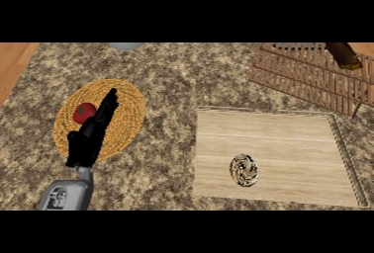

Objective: Pick the sweet potato from the tray and place it in the tiered shelf

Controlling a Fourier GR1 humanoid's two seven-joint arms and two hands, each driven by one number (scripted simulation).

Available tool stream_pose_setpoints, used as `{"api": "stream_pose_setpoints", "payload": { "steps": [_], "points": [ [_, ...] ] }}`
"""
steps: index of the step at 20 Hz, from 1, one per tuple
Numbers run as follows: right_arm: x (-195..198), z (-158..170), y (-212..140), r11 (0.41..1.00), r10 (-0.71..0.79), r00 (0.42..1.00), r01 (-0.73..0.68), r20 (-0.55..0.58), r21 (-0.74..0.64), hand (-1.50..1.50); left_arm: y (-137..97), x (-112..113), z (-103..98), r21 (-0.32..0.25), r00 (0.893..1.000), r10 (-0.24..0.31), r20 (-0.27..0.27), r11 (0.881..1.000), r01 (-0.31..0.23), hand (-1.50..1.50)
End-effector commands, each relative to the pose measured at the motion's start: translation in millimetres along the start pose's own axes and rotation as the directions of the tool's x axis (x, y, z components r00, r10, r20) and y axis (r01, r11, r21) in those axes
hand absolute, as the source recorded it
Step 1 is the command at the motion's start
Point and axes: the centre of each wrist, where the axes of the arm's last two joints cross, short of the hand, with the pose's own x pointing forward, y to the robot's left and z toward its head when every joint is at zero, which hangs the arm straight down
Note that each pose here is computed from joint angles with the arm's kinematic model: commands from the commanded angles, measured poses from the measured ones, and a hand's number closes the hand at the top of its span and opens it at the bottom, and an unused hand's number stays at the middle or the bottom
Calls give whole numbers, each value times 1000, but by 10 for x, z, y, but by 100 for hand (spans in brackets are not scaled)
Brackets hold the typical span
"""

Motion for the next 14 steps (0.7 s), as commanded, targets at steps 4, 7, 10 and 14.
{"api": "stream_pose_setpoints", "payload": {
  "steps": [4, 7, 10, 14],
  "points": [
    [-90, -189, -730, 994, 110, 978, -107, -179, 29, -150, 48, -27, 129, 12, 1000, -23, -20, 1000, 23, 0],
    [-168, -272, -1111, 988, 147, 974, -137, -173, 71, -150, 100, -31, 70, 50, 1000, 16, -16, 999, -15, 0],
    [-331, -261, -1462, 975, 217, 965, -208, -145, 77, -150, 42, -154, 80, 35, 999, 8, -35, 999, -7, 0],
    [-422, -173, -1961, 970, 221, 966, -203, -134, 133, -150, 153, -147, 156, 45, 1000, 9, -20, 999, -8, 0]
  ]
}}
